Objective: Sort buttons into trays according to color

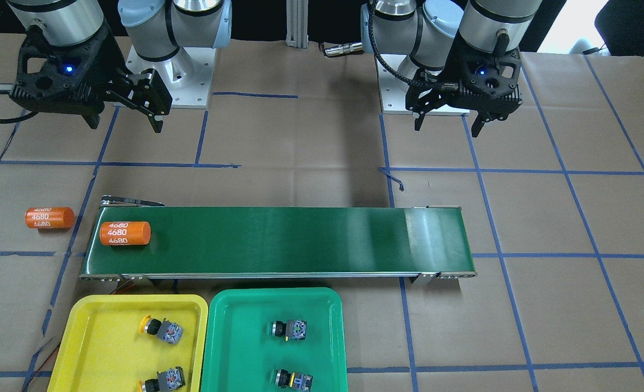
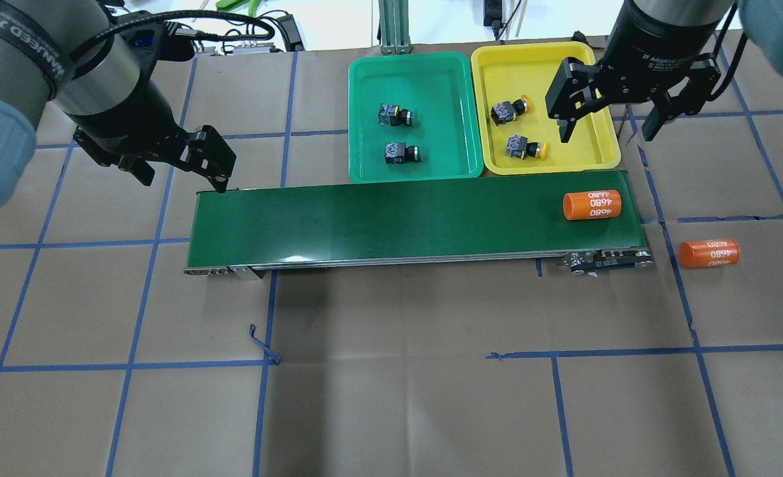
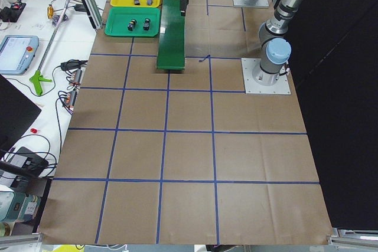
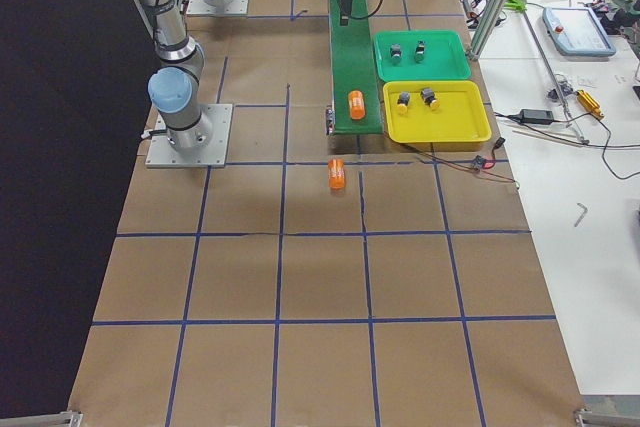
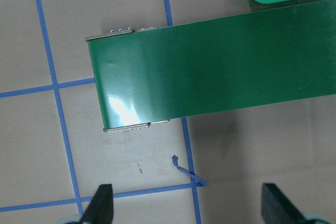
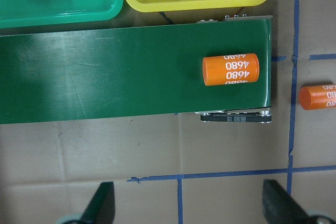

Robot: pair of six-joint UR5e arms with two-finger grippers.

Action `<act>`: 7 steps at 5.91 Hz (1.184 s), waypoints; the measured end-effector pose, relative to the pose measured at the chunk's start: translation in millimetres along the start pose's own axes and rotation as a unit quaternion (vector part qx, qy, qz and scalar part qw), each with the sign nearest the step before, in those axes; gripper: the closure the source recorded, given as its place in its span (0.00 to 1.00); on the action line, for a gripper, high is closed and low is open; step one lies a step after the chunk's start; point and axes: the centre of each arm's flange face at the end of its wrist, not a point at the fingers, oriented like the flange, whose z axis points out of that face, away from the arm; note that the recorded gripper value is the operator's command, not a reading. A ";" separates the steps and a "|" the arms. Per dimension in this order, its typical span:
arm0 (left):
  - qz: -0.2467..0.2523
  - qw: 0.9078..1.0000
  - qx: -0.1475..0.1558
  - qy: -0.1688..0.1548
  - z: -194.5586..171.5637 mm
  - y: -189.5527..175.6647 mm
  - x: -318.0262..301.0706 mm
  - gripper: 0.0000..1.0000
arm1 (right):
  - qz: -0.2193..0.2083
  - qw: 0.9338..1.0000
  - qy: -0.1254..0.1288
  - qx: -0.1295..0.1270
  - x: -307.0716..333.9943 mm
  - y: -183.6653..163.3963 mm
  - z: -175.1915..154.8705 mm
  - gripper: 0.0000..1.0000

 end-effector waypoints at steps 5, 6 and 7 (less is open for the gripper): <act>0.000 1.000 0.001 -0.001 -1.4 4.6 0.1 0.01 | 0.001 1.000 -0.011 -0.026 -2.2 4.9 5.6 0.00; -0.001 1.000 0.001 0.000 -1.7 4.8 0.1 0.01 | 0.001 1.000 -0.010 -0.026 -2.0 4.8 5.6 0.00; -0.001 1.000 0.001 0.000 -1.7 4.8 0.2 0.01 | 0.001 1.000 -0.010 -0.026 -2.0 4.8 5.6 0.00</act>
